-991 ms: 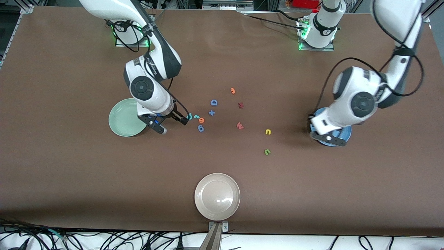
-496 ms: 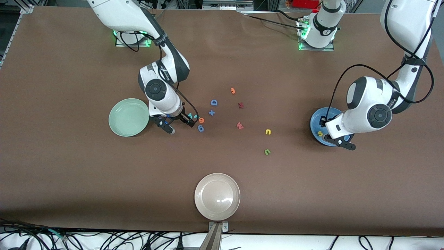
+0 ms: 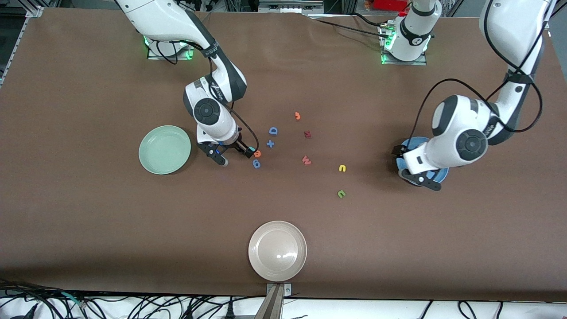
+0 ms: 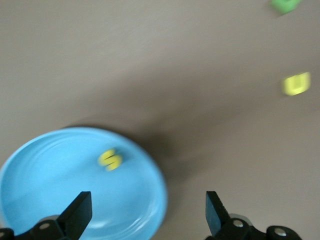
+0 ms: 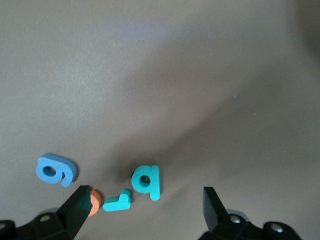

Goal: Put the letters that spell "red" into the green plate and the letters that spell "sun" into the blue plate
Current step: 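Grasp the yellow U with the left gripper while the right grasps teal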

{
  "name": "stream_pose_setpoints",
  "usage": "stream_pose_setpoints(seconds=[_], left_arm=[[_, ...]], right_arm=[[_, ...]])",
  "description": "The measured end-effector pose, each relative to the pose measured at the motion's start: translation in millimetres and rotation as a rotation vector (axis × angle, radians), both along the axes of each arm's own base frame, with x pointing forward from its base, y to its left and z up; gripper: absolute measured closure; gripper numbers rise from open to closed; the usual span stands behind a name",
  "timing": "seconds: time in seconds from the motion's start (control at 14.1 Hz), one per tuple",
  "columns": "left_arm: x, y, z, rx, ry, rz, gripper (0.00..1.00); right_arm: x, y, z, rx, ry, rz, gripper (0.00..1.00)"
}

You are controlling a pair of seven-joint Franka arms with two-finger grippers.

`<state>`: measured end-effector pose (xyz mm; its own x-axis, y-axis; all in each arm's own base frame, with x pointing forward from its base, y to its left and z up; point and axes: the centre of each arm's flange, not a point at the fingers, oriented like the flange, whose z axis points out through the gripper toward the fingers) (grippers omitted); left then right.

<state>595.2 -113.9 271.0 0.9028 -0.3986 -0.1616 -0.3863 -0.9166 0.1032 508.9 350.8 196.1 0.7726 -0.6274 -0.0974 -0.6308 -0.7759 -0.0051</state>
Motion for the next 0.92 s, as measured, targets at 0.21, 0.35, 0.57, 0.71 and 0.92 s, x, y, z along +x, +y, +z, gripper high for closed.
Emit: stream_pose_setpoints(seconds=[0.21,0.35,0.57,0.71,0.92], left_arm=[[-3.4,-49.2,1.8,-0.028,-0.055,-0.006,0.00],[-9.9,-86.2,-7.8,-0.039,-0.082,0.025,0.00],[-21.8,-134.9,-36.1,-0.067,-0.100,0.080,0.00],[-17.8,-138.3,-55.3,-0.088,-0.109,0.111,0.00],[-13.7,-136.5,-83.5,-0.100,-0.096,0.159,0.00]], right_arm=[[-2.2,-1.0,-9.1,-0.006,0.008,-0.004,0.00],[-1.6,-1.9,-13.3,-0.006,0.005,-0.007,0.00],[-0.7,-1.8,-17.8,0.000,-0.006,-0.009,0.03],[-0.9,-2.0,-19.8,-0.001,-0.006,-0.011,0.14],[-1.0,-2.1,-20.3,-0.001,-0.006,-0.011,0.16]])
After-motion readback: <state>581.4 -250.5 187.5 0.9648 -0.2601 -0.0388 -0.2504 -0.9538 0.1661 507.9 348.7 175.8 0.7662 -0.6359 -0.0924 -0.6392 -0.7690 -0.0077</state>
